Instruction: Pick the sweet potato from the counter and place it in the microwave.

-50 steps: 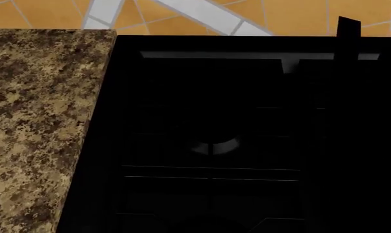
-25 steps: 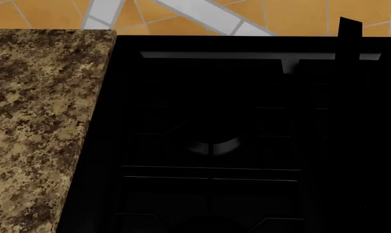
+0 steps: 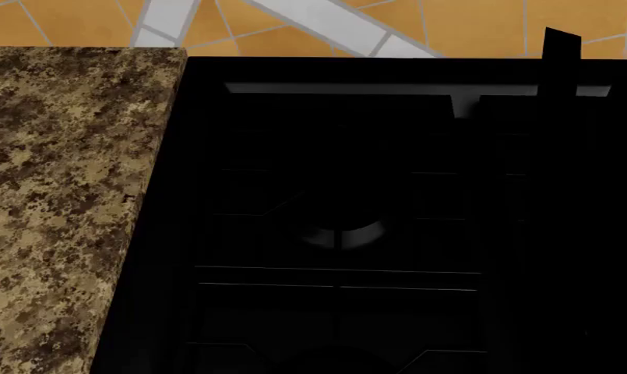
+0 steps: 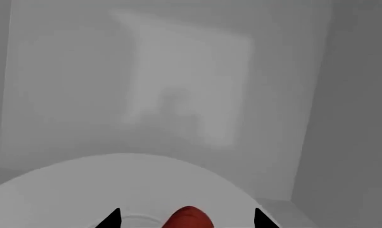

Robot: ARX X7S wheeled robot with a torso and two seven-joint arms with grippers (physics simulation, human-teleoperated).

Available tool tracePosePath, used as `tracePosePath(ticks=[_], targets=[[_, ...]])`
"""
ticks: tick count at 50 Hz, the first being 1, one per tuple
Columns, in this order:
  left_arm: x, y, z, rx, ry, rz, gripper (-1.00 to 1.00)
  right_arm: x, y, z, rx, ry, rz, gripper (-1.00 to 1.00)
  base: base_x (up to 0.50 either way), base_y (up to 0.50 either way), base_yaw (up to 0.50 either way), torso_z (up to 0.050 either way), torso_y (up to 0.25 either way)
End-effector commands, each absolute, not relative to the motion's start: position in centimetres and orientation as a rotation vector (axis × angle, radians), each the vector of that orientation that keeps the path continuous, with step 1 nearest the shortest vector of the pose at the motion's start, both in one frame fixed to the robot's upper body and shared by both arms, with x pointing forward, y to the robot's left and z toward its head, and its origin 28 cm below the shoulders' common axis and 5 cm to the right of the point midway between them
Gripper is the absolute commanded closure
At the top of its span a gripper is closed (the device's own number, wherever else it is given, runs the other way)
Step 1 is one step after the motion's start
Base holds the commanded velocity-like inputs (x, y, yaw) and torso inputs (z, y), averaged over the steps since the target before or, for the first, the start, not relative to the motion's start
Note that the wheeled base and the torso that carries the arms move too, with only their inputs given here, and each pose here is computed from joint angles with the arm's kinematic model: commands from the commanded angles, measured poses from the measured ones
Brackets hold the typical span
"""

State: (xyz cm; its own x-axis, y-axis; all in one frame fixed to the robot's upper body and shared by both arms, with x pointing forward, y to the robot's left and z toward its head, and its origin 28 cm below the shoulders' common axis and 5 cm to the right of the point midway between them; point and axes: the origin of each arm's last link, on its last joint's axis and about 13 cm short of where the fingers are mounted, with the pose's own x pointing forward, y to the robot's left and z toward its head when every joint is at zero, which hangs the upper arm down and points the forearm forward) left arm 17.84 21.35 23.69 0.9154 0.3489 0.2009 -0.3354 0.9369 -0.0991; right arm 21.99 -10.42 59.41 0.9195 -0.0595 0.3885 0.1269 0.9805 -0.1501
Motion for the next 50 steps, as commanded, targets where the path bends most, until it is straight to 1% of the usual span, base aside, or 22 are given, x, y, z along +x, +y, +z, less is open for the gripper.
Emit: tracePosePath(ticks=[1, 26, 33, 37, 38, 39, 50], targets=[[17.8, 21.5, 23.8, -0.072, -0.229, 0.351, -1.00, 22.0, -10.3, 59.4, -0.173, -0.389, -0.078, -1.00, 0.00, 0.00, 0.00, 0.000, 0.188], [17.9, 21.5, 23.8, -0.079, -0.226, 0.350, -1.00, 22.0, -10.3, 59.4, -0.173, -0.389, -0.078, -1.00, 0.00, 0.00, 0.00, 0.000, 0.250], [17.9, 21.4, 23.8, -0.078, -0.224, 0.347, -1.00, 22.0, -10.3, 59.4, -0.173, -0.389, -0.078, -1.00, 0.00, 0.00, 0.00, 0.000, 0.120], [17.9, 21.5, 23.7, -0.077, -0.223, 0.345, -1.00, 22.0, -10.3, 59.4, -0.173, -0.389, -0.078, -1.00, 0.00, 0.00, 0.00, 0.000, 0.230], [17.9, 21.5, 23.7, -0.077, -0.222, 0.346, -1.00, 19.4, -11.2, 60.1, -0.176, -0.543, -0.038, -1.00, 0.00, 0.00, 0.00, 0.000, 0.250], [17.8, 21.5, 23.7, -0.079, -0.222, 0.346, -1.00, 19.1, -11.2, 60.2, -0.179, -0.561, -0.034, -1.00, 0.00, 0.00, 0.00, 0.000, 0.250], [17.9, 21.4, 23.8, -0.076, -0.223, 0.348, -1.00, 18.9, -11.9, 60.2, -0.196, -0.563, -0.027, -1.00, 0.00, 0.00, 0.00, 0.000, 0.250]])
